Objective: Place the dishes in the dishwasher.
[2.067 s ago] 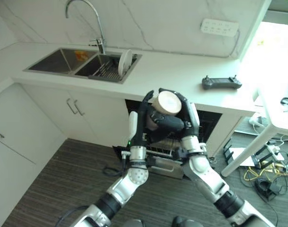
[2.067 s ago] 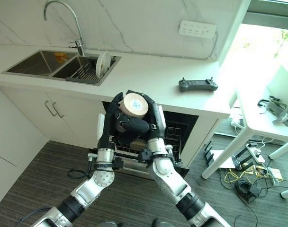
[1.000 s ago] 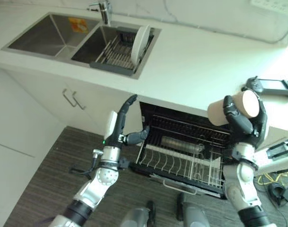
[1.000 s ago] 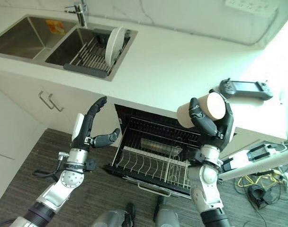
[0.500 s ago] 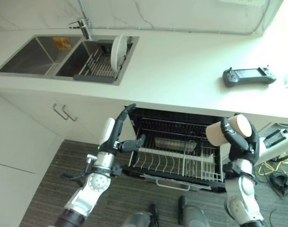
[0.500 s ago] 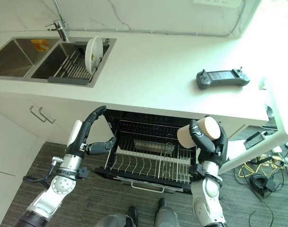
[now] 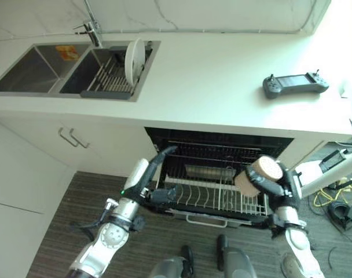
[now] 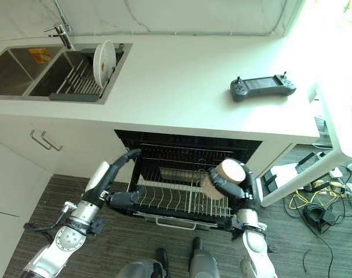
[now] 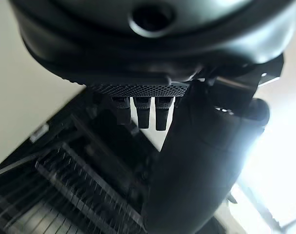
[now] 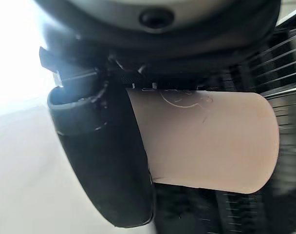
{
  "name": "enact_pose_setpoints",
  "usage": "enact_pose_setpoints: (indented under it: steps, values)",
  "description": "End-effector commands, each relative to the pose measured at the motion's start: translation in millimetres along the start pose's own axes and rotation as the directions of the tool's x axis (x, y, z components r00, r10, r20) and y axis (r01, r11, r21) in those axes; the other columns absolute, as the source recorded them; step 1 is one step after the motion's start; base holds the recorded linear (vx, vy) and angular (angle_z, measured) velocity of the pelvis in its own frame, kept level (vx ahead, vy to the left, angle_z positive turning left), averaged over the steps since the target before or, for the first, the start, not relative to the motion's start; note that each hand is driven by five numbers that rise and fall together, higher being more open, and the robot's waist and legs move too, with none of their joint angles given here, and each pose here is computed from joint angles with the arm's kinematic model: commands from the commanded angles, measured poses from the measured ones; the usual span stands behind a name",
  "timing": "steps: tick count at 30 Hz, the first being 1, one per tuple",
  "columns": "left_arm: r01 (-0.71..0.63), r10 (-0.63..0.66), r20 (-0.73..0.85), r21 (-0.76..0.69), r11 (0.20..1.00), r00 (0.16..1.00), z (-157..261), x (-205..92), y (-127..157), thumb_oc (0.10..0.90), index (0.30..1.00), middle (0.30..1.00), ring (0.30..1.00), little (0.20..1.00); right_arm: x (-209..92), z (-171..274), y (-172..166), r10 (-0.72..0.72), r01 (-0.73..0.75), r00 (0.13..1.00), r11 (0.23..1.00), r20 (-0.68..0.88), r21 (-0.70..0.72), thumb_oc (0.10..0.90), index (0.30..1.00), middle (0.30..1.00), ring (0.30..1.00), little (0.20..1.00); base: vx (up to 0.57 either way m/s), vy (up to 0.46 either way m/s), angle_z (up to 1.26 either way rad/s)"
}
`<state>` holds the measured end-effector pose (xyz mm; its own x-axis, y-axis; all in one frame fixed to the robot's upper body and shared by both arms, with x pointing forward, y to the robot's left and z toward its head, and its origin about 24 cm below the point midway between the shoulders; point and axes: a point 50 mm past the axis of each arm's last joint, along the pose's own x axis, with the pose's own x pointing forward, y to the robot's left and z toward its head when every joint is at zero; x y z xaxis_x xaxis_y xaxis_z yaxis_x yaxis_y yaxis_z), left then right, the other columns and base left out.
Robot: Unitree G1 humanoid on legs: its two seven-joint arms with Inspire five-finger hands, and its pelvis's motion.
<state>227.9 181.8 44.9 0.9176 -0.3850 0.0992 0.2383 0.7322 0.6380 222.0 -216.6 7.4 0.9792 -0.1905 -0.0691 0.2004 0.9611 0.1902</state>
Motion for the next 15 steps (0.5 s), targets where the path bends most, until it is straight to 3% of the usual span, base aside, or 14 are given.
enact_pose_setpoints:
  steps: [1, 3, 5, 8, 11, 15]
  values:
    - [0.190, -0.193, 0.106, 0.037, 0.981, 0.975, 20.8, 10.6, 7.1, 0.800, 0.900, 0.900, 0.900, 0.900, 23.2, 42.6, 9.5, 0.151, -0.137, 0.974, 0.986, 0.167, -0.092, 0.400, 0.300, 0.300, 0.300, 0.300, 0.01, 0.059, 0.03]
    - [0.352, -0.348, -0.059, 0.088, 0.932, 0.936, 6.1, 7.4, 6.5, 0.800, 0.900, 0.900, 0.900, 0.900, 30.8, 32.8, 6.5, 0.234, -0.230, 0.972, 0.966, 0.016, -0.118, 0.400, 0.300, 0.300, 0.300, 0.300, 0.03, 0.061, 0.09]
    - [0.429, -0.413, -0.159, 0.086, 0.899, 0.897, -1.8, 9.0, 22.8, 0.800, 0.900, 0.900, 0.900, 0.900, 45.5, 42.1, -8.0, 0.245, -0.250, 0.968, 0.935, -0.052, -0.252, 0.400, 0.300, 0.300, 0.300, 0.300, 0.04, 0.012, 0.07]
    - [0.580, -0.533, -0.332, 0.052, 0.813, 0.778, -14.2, 9.2, 37.6, 0.800, 0.900, 0.900, 0.900, 0.900, 62.6, 57.5, -27.5, 0.196, -0.211, 0.977, 0.941, -0.082, -0.265, 0.400, 0.300, 0.300, 0.300, 0.300, 0.03, -0.014, 0.20]
    - [0.669, -0.576, -0.448, 0.067, 0.741, 0.683, -23.6, 11.1, 47.0, 0.800, 0.900, 0.900, 0.900, 0.900, 76.0, 62.9, -35.3, 0.141, -0.166, 0.984, 0.948, -0.112, -0.271, 0.400, 0.300, 0.300, 0.300, 0.300, 0.01, -0.022, 0.29]
    - [0.679, -0.551, -0.483, 0.131, 0.723, 0.680, -26.4, 19.0, 49.5, 0.800, 0.900, 0.900, 0.900, 0.900, 85.7, 57.6, -43.3, 0.063, -0.098, 0.990, 0.951, -0.128, -0.295, 0.400, 0.300, 0.300, 0.300, 0.300, 0.05, -0.012, 0.09]
